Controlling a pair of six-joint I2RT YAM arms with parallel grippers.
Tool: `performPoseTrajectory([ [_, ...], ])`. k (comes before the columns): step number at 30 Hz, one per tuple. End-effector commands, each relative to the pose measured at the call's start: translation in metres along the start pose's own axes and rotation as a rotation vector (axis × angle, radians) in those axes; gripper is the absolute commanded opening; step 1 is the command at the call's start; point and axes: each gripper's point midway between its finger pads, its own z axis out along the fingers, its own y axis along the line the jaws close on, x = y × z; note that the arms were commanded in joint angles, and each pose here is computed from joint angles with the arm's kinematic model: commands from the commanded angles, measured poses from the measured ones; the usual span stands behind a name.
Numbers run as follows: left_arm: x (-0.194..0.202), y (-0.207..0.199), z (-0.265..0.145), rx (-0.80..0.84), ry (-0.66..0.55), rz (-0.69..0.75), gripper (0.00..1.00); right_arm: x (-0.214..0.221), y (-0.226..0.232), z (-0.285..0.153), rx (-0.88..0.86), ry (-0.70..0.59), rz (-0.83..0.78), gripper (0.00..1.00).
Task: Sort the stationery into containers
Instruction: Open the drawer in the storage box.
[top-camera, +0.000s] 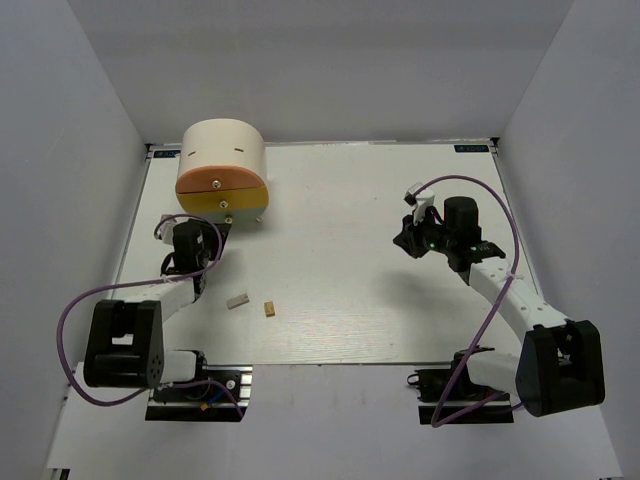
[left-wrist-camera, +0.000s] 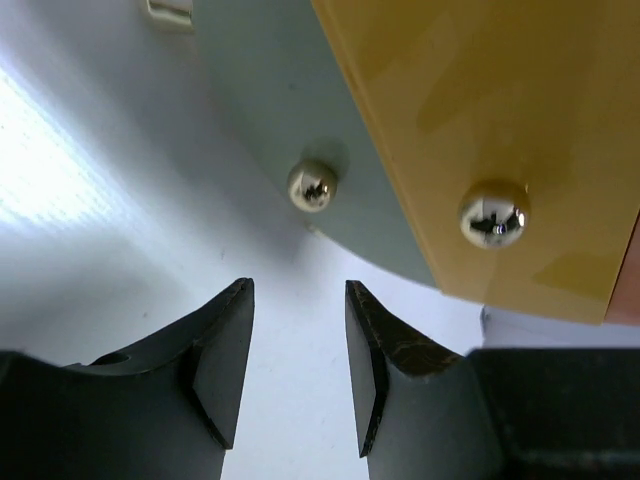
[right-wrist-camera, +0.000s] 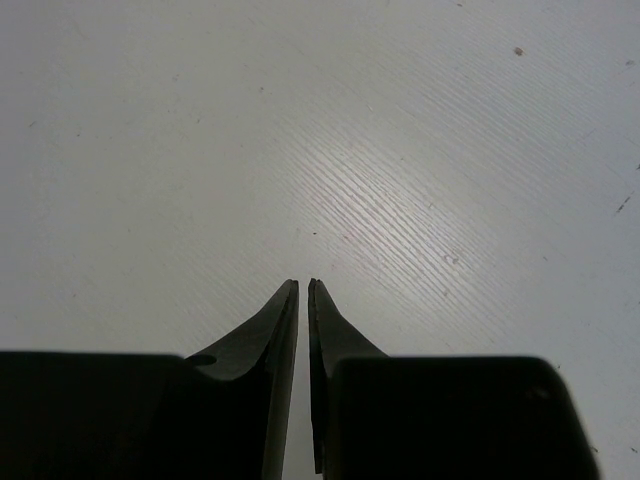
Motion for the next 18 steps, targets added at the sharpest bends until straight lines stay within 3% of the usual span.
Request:
performPoseTrajectory([
  [1, -0.012, -0.018, 0.008, 0.084, -0.025, -0.083, 0.51, -0.009, -0.001, 0.000, -0.007, -0.021, -0.025, 0.15],
  [18, -0.022, -0.035, 0.042, 0.189, -0.011, -0.132, 0.54, -0.007, -0.005, 0.003, -0.001, -0.008, -0.031, 0.15],
])
